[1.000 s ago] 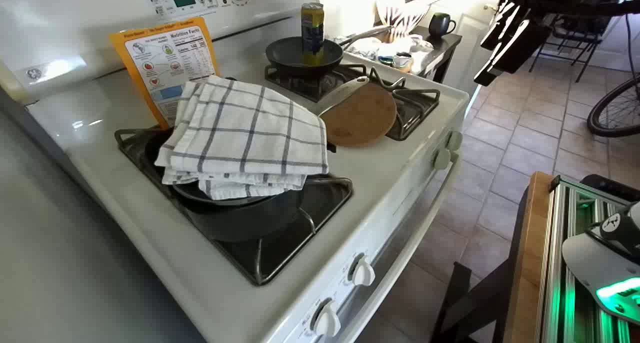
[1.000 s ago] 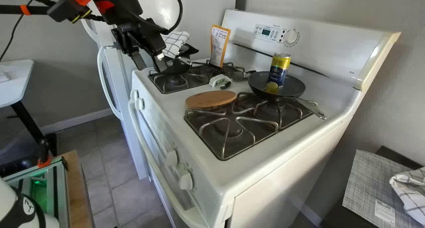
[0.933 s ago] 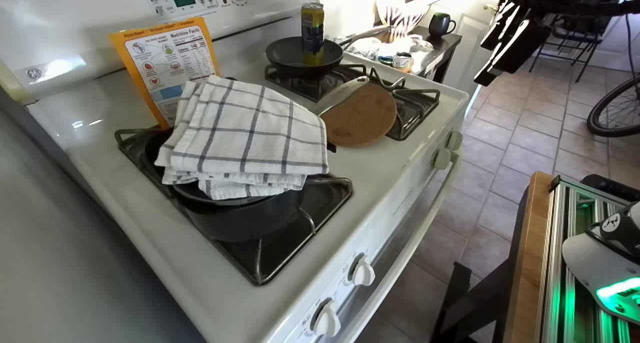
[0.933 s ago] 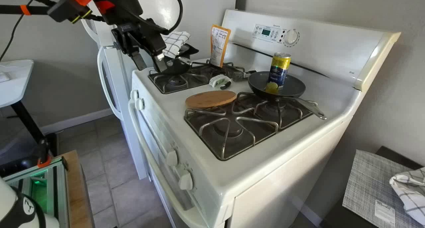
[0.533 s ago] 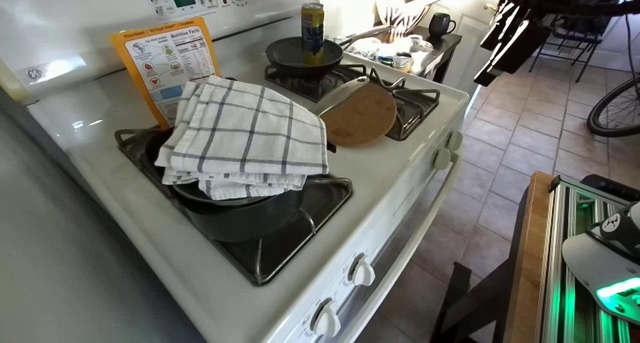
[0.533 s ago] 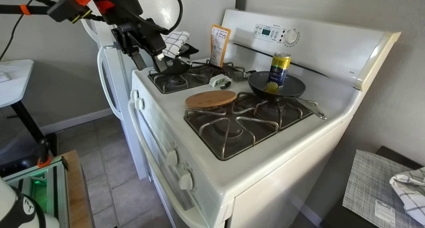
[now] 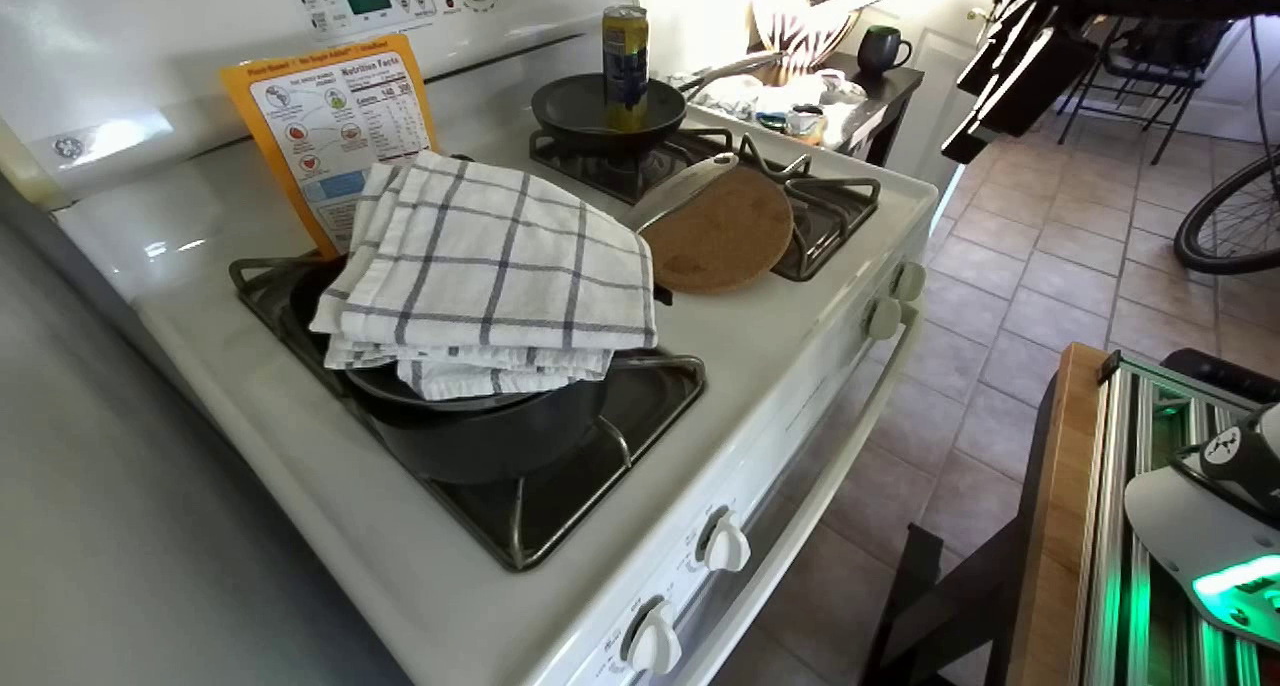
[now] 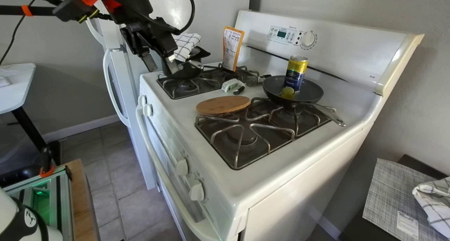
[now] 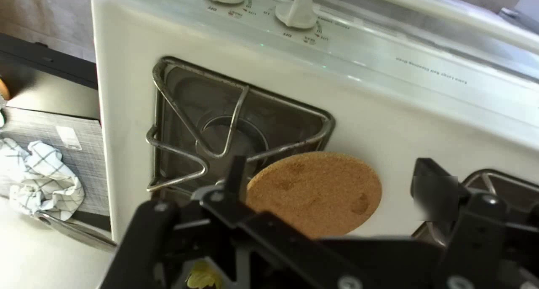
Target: Take the can off of the pan
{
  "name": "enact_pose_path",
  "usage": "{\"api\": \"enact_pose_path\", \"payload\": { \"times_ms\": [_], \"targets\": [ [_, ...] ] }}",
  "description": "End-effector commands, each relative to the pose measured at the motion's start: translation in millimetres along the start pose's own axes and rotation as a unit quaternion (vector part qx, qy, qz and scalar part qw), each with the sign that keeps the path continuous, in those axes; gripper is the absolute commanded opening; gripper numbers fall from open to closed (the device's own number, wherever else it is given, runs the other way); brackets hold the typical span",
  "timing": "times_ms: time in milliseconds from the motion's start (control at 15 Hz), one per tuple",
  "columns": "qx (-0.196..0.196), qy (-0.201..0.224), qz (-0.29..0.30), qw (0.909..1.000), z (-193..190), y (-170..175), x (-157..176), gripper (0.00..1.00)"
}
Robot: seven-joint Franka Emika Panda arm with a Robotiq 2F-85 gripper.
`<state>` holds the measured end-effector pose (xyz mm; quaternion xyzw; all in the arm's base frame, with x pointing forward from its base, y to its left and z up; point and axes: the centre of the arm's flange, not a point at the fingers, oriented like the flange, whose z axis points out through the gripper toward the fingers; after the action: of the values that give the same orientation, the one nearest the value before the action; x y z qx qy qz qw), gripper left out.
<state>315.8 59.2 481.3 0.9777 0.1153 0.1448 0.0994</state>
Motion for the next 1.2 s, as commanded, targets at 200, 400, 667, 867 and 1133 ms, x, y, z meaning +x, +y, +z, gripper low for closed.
{"api": "enact_pose_path", "payload": {
  "times_ms": [200, 400, 667, 867, 1133],
  "targets": [
    [0.060, 0.059, 0.056, 0.9949, 5, 40, 64, 1.00],
    [0.097, 0.078, 0.090, 0.9881, 13, 86, 101, 1.00],
    [0.174, 0.115, 0.125, 0.9700, 1, 168, 156, 1.00],
    [0.206, 0.107, 0.101, 0.9674, -5, 210, 202, 1.00],
    [0.187, 0.110, 0.110, 0.9700, -6, 200, 182, 1.00]
  ]
}}
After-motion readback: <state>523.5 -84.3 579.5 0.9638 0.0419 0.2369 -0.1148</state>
